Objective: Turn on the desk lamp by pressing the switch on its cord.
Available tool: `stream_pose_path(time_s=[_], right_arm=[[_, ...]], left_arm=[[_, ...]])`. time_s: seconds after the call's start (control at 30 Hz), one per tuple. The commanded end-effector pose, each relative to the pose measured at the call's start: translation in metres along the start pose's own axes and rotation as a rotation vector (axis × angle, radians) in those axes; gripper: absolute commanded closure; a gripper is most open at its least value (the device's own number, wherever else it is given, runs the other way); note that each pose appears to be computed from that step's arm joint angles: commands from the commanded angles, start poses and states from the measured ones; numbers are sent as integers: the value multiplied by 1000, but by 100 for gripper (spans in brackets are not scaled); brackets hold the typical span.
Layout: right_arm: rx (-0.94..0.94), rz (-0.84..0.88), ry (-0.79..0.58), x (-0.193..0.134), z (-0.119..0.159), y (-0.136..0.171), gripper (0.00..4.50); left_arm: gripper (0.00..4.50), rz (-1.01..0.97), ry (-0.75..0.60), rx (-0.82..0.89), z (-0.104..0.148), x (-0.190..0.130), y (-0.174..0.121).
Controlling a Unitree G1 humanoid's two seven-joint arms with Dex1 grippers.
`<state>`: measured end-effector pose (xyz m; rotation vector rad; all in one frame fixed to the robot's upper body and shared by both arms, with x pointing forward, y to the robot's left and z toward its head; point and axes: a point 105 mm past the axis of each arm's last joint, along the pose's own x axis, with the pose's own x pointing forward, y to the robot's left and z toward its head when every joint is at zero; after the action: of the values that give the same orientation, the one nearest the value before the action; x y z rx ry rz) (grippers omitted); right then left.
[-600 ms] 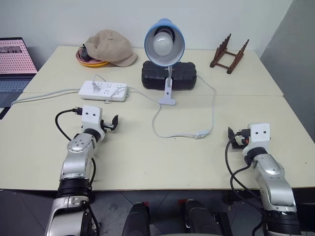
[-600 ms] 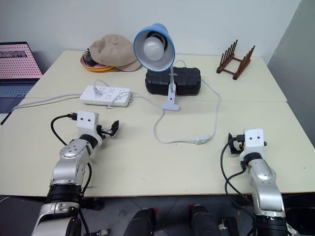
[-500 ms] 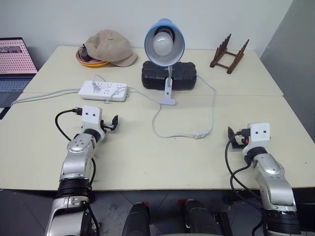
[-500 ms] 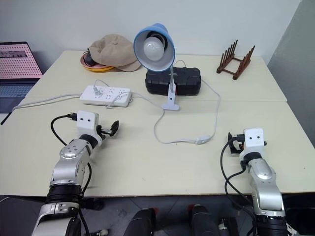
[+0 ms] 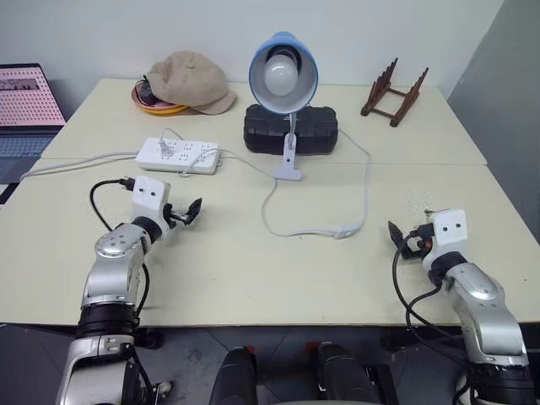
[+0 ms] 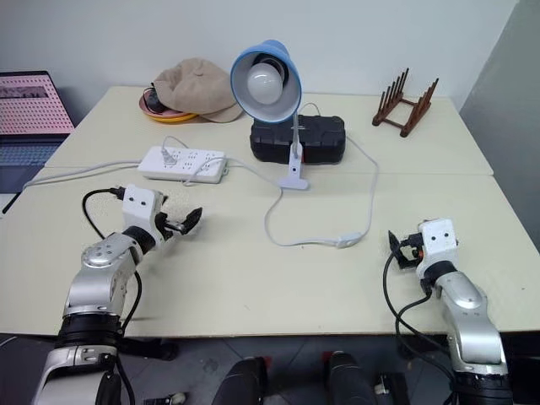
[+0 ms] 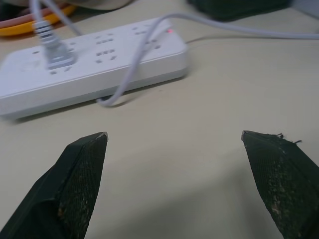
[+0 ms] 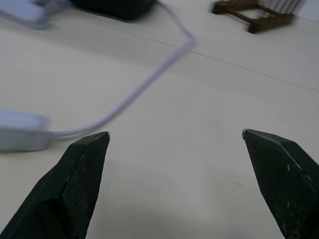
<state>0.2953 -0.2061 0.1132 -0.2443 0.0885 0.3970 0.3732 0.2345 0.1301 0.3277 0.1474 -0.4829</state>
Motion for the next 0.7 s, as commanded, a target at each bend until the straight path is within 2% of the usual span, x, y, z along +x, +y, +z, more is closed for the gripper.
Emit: stream_pose_path(time_s=[0.03,0.23,0.3,0.37,0.47,0.7], right_arm=[[40,261,-33,-17,23,31,3],[102,383,38,-39,21,46,3],[105,345,38,-39,19,45,3],[121,281,30,-40,17,44,3],[138,147,28,-44,10,38,3],[155,29,38,-57,2,34,3]], left_arm=[[0,-306,-30,138,43,7,-32],[0,-638,-40,281,79,29,-87],[0,-677,-63,324,88,42,-104],[0,-752,-113,326,100,57,-137],[0,-833,-133,386,97,69,-173],[0,-858,-136,402,87,82,-202]])
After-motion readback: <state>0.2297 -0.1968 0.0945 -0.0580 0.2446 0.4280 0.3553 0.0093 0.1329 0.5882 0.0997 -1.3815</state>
